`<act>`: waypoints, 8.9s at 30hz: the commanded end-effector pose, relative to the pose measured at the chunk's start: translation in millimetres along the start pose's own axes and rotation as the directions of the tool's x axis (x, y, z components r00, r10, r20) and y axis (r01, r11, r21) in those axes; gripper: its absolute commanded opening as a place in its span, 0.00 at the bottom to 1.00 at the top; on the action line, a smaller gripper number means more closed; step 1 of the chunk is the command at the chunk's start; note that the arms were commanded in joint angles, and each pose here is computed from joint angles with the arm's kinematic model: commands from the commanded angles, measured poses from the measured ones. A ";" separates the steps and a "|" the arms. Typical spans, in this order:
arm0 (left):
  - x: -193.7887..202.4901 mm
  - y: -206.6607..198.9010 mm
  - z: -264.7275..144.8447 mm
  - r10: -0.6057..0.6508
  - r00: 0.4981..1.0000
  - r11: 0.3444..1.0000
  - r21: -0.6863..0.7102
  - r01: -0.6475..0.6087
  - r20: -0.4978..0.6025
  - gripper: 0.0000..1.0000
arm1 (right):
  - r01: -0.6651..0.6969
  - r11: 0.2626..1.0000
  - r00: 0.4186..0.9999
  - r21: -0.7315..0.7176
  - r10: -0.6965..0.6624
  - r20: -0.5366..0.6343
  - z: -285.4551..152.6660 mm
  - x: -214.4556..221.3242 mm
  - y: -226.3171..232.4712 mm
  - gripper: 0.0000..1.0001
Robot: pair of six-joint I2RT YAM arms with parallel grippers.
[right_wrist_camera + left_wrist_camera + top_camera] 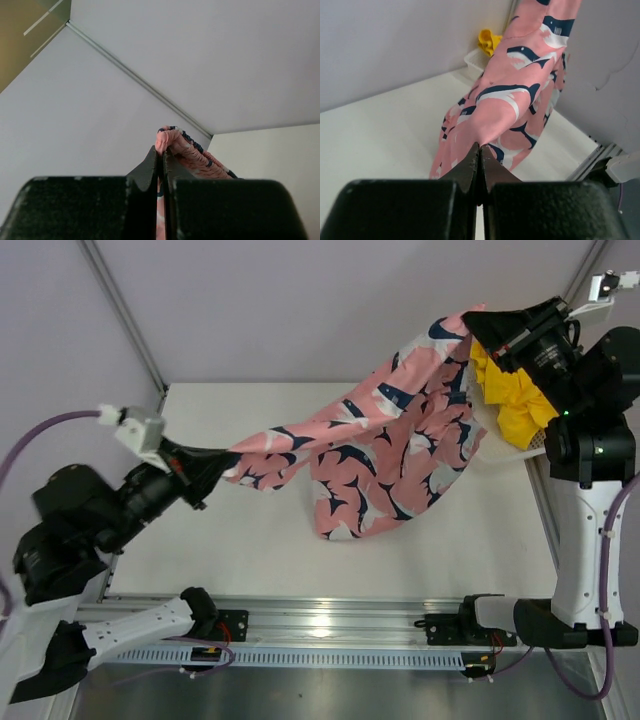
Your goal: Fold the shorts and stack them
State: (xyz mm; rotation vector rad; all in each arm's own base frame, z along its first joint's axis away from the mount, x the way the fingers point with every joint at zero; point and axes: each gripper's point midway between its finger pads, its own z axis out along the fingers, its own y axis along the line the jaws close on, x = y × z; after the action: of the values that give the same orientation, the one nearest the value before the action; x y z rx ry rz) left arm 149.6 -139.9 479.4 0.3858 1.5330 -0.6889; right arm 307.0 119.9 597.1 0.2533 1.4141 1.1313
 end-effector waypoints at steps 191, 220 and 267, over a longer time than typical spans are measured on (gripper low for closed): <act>96.7 -0.2 91.8 0.051 0.996 0.995 0.088 -0.044 -0.075 0.00 | -0.246 0.960 0.939 -0.136 0.271 0.214 4.1 4.5 70.6 0.00; -32.4 -39.6 -17.0 -0.032 0.987 0.969 0.248 -0.009 0.159 0.00 | -0.319 0.917 0.876 -0.239 0.382 0.294 -154.0 -38.3 112.9 0.00; 340.2 285.6 125.3 -0.701 0.694 0.520 -0.547 0.656 0.164 0.00 | -0.321 0.941 0.940 0.104 0.330 -0.090 322.1 227.1 -345.4 0.98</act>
State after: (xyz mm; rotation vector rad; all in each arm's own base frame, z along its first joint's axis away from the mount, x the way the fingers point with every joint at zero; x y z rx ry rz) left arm 374.5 -72.1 73.6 -0.6997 2.0154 -0.7074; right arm 694.9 270.5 147.4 0.8149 1.8067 1.3072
